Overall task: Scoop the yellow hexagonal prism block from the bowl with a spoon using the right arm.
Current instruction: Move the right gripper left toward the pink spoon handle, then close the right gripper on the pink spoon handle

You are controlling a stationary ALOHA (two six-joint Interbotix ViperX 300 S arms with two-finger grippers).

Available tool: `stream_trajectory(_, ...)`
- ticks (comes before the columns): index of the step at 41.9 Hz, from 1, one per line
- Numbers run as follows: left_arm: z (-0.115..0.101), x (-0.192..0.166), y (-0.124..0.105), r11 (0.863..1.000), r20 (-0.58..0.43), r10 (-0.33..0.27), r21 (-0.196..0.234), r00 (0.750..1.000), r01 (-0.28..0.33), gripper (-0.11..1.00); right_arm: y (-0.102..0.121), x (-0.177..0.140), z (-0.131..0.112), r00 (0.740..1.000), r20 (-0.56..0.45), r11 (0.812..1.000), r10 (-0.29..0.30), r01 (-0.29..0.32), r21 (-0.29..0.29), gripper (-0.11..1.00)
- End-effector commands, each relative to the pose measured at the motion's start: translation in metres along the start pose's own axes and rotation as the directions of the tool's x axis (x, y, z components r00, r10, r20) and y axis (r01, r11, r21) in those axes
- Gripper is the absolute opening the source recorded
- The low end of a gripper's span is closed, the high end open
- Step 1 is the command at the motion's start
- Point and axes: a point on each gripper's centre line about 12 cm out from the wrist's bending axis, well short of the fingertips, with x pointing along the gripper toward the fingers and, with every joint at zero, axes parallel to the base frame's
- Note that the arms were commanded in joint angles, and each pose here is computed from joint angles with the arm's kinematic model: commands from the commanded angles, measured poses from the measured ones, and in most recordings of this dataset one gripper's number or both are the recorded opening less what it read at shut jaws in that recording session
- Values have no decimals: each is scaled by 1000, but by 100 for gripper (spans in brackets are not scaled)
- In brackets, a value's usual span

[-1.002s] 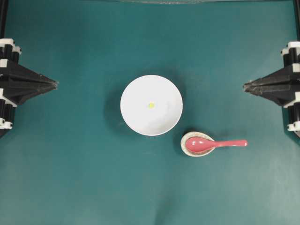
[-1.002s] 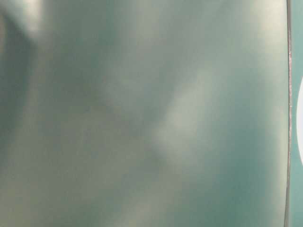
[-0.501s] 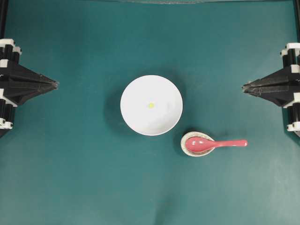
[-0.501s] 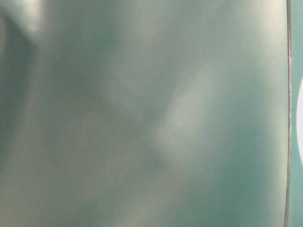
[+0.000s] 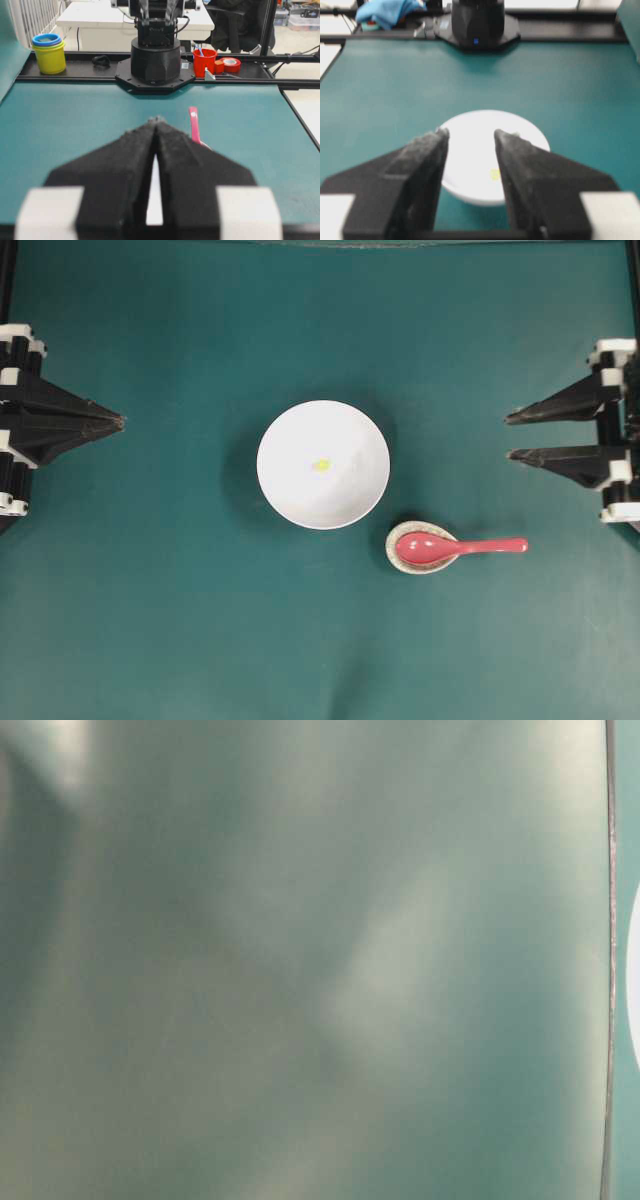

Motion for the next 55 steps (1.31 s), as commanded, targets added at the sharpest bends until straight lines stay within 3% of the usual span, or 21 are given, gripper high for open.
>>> stream_trajectory(1, 5, 2, 0, 1000, 11, -1, 1, 1000, 1, -1, -1, 6, -2, 1000, -2, 1000, -4, 4, 11, 47)
stream_trajectory(15, 4, 2, 0, 1000, 0, -2, 1, 1000, 2, -1, 1, 25, -44, 999, -45, 999, 2, 0, 45, 47)
stream_trajectory(35, 2, 2, 0, 1000, -14, -2, 0, 1000, 2, -1, 29, 32, -106, 993, -63, 986, 99, -90, 142, 47)
stream_trajectory(55, -1, 2, 0, 1000, -38, -2, 0, 999, 2, -1, 54, 27, -142, 989, -109, 980, 99, -78, 185, 47)
